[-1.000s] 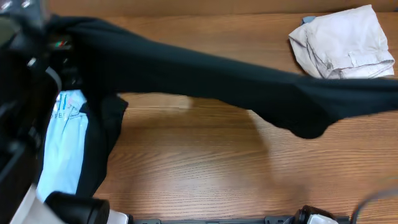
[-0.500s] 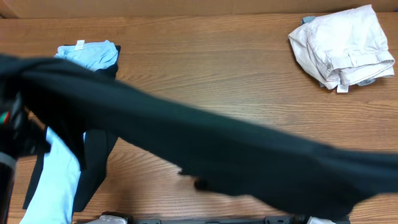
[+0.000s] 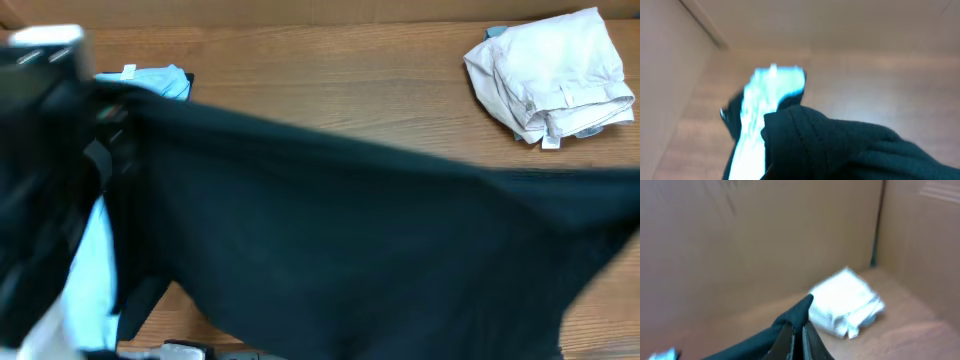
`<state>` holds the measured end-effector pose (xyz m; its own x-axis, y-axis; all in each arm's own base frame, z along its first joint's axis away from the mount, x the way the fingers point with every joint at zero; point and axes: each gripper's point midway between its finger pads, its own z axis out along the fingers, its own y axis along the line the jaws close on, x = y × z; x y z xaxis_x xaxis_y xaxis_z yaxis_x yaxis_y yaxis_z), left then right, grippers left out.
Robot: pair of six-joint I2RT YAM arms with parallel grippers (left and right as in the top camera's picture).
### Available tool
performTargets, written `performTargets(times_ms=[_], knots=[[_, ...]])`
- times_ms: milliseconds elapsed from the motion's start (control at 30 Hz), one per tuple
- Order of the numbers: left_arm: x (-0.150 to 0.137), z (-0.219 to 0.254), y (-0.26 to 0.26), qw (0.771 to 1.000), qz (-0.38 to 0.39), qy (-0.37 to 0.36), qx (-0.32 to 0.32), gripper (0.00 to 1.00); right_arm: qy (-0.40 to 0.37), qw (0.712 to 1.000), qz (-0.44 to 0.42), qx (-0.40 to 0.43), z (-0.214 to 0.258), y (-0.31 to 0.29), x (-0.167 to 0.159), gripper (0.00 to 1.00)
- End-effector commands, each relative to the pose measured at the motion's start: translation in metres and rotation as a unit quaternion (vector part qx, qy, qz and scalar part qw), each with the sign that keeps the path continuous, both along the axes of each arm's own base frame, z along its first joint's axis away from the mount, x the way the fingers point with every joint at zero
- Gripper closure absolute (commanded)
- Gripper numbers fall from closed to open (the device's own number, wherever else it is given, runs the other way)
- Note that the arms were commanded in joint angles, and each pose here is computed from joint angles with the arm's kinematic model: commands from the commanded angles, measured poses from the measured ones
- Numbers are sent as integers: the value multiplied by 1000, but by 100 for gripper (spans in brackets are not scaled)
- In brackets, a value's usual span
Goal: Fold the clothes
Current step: 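Lift the black shirt high with both grippers, stretching it across, then lower the stretched black shirt flat onto the table with both grippers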
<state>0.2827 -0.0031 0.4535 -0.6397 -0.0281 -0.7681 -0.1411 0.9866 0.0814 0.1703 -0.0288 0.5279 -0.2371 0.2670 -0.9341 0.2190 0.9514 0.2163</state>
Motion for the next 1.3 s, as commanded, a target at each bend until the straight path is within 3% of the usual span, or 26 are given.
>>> performTargets(times_ms=[0, 133, 267, 500, 667, 900, 1100, 1267], knots=[[32, -46, 3, 996, 34, 76, 14, 96, 79, 996, 34, 32, -46, -6, 54, 96], [80, -108, -6, 987, 34, 156, 33, 96, 163, 981, 75, 75, -111, -13, 126, 96], [137, -167, -16, 981, 34, 188, 41, 96, 234, 961, 109, 98, -185, -13, 202, 96], [240, -262, -16, 983, 51, 172, 34, 96, 282, 941, 153, 106, -303, 11, 325, 96], [286, -318, -5, 986, 66, 152, 25, 96, 279, 939, 157, 123, -354, 27, 370, 96], [291, -327, 8, 985, 77, 155, 22, 96, 311, 926, 155, 146, -357, 33, 355, 96], [263, -320, 10, 974, 45, 221, 21, 96, 362, 901, 168, 173, -326, 45, 300, 96], [231, -335, 11, 954, 11, 299, 27, 96, 464, 861, 122, 170, -341, 37, 243, 96]])
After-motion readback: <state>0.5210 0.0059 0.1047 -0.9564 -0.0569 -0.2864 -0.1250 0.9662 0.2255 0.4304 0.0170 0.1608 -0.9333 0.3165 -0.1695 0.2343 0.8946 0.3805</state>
